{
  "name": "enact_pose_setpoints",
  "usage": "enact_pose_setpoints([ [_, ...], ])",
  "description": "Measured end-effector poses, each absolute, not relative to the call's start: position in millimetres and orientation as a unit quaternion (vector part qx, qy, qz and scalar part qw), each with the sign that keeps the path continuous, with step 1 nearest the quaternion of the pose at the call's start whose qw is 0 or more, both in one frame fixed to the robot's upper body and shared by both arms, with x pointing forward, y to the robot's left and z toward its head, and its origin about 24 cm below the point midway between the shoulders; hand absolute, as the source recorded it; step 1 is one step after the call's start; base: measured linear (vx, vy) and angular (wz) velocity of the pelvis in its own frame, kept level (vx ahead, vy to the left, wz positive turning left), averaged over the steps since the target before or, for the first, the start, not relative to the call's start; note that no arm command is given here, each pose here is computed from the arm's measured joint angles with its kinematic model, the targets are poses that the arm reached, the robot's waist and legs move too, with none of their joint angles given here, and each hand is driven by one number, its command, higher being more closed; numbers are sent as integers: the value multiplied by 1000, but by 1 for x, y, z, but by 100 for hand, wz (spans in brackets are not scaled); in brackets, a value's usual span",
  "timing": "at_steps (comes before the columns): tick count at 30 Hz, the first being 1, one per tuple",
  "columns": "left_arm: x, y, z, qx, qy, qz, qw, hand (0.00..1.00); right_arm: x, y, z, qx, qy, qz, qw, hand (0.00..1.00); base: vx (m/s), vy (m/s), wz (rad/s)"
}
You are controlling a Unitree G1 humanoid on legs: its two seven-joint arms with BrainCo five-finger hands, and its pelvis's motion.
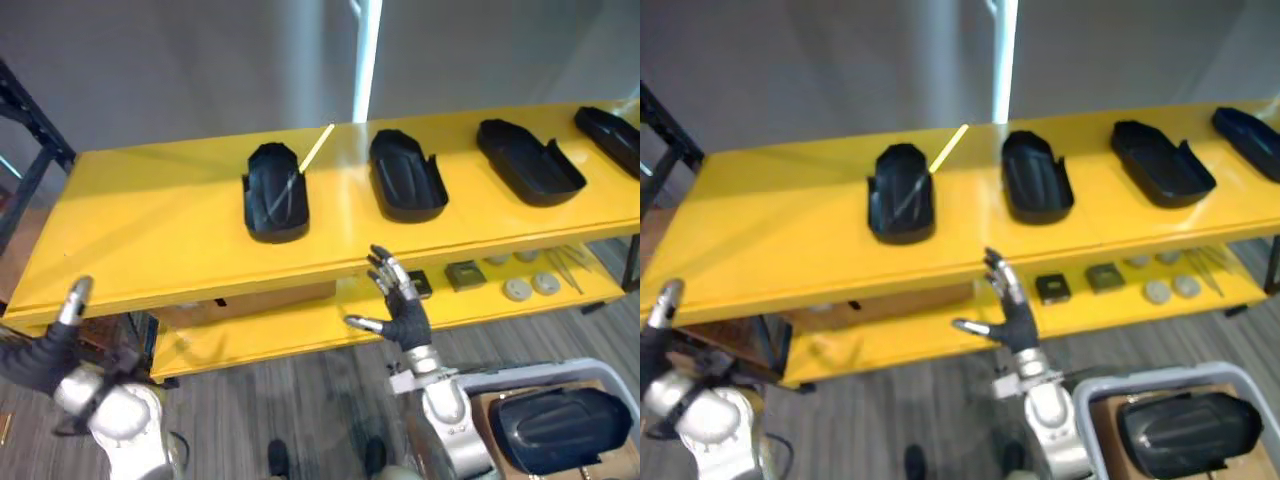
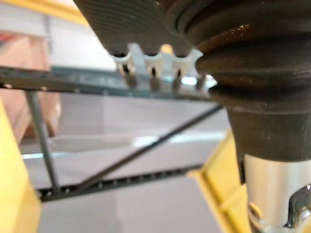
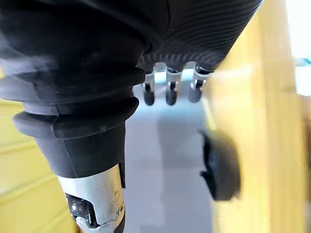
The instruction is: Walk over and take plastic housings, then place them on the shelf
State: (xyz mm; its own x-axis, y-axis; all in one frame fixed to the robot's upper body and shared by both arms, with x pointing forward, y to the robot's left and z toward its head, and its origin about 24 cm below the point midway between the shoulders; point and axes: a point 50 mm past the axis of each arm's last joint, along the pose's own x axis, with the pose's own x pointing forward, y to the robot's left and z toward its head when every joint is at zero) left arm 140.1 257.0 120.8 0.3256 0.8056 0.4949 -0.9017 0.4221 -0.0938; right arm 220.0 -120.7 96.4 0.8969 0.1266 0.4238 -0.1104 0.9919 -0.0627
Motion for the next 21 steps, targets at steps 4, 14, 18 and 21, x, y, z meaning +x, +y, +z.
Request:
enact_pose_setpoints([
  [4,115,287,70,177,-108,597,775,0,219,-144,129,-70,-303,-26,950,0,28,3,9],
  [14,50,282,-86,73,290,601,741,0,225,-132,147,-54,-349,-4,935,0,55,-2,10],
  [18,42,268,-109,-6,339,579,741,0,231,-119,138,-27,-322,44,945,0,43,-7,2],
  [21,49,258,-116,-33,352,549,758,0,233,-114,129,-14,-297,65,953,0,41,-12,10],
])
